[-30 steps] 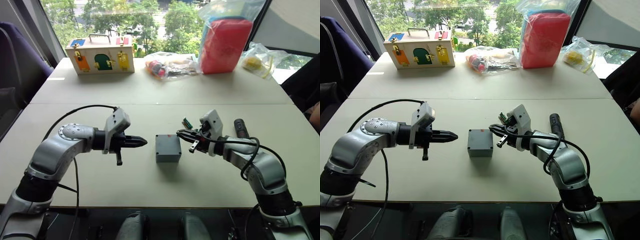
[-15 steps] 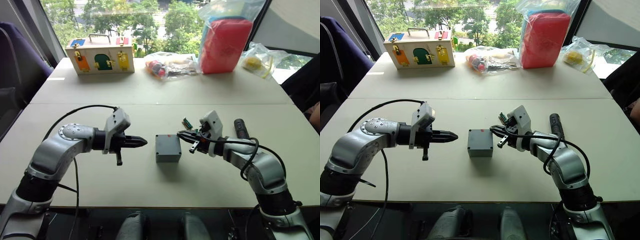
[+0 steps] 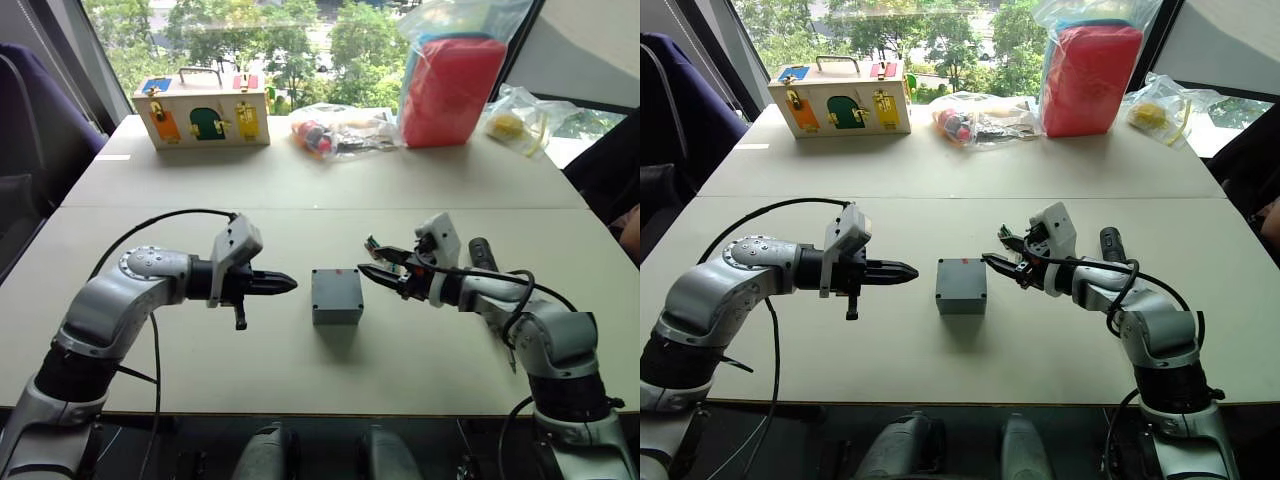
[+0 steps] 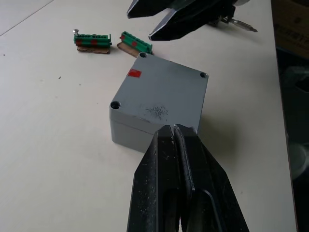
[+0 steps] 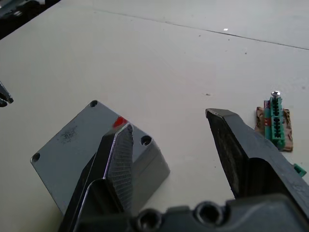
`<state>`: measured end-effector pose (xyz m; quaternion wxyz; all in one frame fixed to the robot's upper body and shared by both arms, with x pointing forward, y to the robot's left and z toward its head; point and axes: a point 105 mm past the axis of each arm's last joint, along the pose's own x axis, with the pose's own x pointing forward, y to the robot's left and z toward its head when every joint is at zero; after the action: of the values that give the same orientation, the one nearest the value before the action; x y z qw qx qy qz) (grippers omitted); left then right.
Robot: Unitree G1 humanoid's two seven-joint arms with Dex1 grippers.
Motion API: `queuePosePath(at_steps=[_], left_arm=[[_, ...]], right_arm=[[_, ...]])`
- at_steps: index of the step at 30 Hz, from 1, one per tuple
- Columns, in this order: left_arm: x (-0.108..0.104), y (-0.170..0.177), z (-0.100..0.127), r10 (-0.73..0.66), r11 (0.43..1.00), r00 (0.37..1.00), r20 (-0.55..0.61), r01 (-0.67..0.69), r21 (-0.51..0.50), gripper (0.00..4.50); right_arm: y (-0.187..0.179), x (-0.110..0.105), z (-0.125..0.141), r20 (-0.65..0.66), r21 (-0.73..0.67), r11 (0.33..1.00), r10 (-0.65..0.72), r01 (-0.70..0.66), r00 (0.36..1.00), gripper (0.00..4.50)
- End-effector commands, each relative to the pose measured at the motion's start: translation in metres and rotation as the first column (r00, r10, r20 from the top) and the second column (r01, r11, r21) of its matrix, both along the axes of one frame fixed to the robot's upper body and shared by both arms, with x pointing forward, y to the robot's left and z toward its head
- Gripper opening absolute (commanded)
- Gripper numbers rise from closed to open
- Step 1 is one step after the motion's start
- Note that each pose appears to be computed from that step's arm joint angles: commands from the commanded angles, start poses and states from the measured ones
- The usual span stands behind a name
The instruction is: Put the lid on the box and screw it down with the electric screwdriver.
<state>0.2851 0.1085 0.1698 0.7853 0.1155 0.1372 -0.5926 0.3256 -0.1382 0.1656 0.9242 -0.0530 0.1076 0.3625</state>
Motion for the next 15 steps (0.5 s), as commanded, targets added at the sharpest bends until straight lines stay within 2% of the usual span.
queuePosePath(at_steps=[1,3,4,7,9,15], left_arm=[[-0.003,-0.005,0.024,-0.068,0.997,0.995,0.074,0.07,-0.013,0.0],[-0.006,-0.009,0.029,-0.122,0.993,0.988,0.1,0.122,0.006,0.0],[-0.007,-0.011,0.03,-0.148,0.989,0.982,0.114,0.146,0.02,0.0],[-0.009,-0.018,0.032,-0.197,0.98,0.969,0.15,0.193,0.043,0.0],[-0.011,-0.023,0.037,-0.224,0.974,0.957,0.182,0.22,0.047,0.0],[-0.024,-0.039,0.042,-0.287,0.957,0.932,0.219,0.289,0.025,0.0]], right_arm=[[-0.051,0.009,0.044,0.02,-0.044,0.988,-0.147,0.148,0.989,3.65],[-0.084,0.008,0.057,-0.067,-0.14,0.963,-0.241,0.23,0.968,4.39],[-0.096,0.007,0.063,-0.106,-0.169,0.949,-0.285,0.265,0.953,4.46],[-0.12,0.001,0.068,-0.202,-0.238,0.916,-0.373,0.324,0.905,4.46],[-0.138,-0.005,0.061,-0.296,-0.28,0.886,-0.445,0.369,0.845,4.46],[-0.154,-0.034,0.027,-0.55,-0.331,0.889,-0.453,0.315,0.702,4.46]])
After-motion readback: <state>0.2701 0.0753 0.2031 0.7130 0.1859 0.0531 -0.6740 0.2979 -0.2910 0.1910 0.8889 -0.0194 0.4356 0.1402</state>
